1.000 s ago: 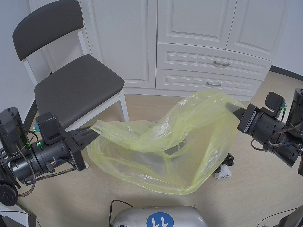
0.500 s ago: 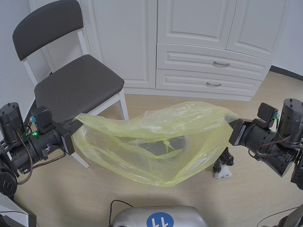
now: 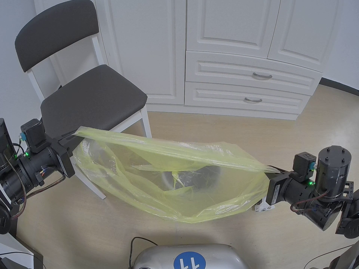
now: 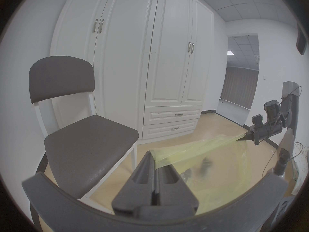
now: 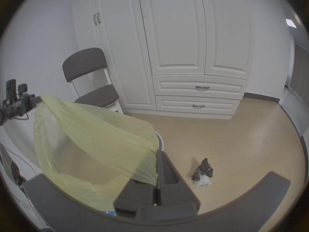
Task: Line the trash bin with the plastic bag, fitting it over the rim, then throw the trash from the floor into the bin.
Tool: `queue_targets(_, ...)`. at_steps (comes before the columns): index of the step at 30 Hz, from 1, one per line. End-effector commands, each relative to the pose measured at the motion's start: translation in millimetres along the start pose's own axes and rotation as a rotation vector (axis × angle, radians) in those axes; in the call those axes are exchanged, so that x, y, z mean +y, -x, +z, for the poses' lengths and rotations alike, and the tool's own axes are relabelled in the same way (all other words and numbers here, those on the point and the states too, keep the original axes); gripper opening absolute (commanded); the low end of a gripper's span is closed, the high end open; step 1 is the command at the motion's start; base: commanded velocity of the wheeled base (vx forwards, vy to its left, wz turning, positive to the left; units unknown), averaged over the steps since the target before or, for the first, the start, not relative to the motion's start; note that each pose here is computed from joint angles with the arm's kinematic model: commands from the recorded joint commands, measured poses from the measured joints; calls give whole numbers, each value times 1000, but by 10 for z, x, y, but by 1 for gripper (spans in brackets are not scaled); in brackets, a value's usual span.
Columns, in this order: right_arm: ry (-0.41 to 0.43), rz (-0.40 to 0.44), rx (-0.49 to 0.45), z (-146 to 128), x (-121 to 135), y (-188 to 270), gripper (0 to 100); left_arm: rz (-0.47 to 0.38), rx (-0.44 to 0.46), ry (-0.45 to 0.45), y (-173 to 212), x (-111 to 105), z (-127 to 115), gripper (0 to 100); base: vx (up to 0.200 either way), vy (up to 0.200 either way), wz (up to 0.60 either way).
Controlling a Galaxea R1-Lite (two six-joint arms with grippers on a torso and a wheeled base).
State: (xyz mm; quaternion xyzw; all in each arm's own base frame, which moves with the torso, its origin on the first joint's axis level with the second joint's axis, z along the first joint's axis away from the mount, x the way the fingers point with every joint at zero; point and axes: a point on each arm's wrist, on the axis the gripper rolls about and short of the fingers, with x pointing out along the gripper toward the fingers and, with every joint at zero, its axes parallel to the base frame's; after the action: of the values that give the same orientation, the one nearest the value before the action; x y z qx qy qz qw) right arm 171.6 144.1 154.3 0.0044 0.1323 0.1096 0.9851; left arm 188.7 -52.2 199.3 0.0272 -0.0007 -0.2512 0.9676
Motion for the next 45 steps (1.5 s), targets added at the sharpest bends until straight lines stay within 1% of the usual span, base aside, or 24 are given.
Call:
queue_targets(1,39,10,7,-41,-37,72,0,-2,5,1,-14,3,-11,0,0,0,0)
queue_targets(7,54,13,7,-54,-65,118,0,-4,19,3,-33,3,-41,0,0,0,0)
queue_targets(10,59,10,18,-80,-70,112,0,-7,41,5,-56,1,-91,0,0,0,0)
queue_targets(13,74,8,31,-112,-73,106,0,-2,62,-16,-85,14,-137,0,0,0,0)
queue_targets(17,129,-6,63,-177,-106,97,0,2,83,-45,-85,24,-185,0,0,0,0)
queue_targets(23,137,-11,69,-186,-117,100,0,10,100,-63,-75,42,-225,0,0,0,0)
queue_targets(25,138,-17,68,-184,-122,101,0,30,118,-81,-92,94,-262,0,0,0,0)
queue_targets(31,139,-21,66,-181,-120,97,0,39,119,-82,-109,117,-259,0,0,0,0)
queue_targets(36,128,-14,52,-156,-104,85,0,27,100,-88,-117,97,-233,0,0,0,0)
queue_targets(43,126,3,40,-136,-88,112,0,-22,69,-100,-167,2,-192,0,0,0,0)
queue_targets(45,128,6,42,-136,-77,104,0,-48,54,-103,-192,-52,-187,0,0,0,0)
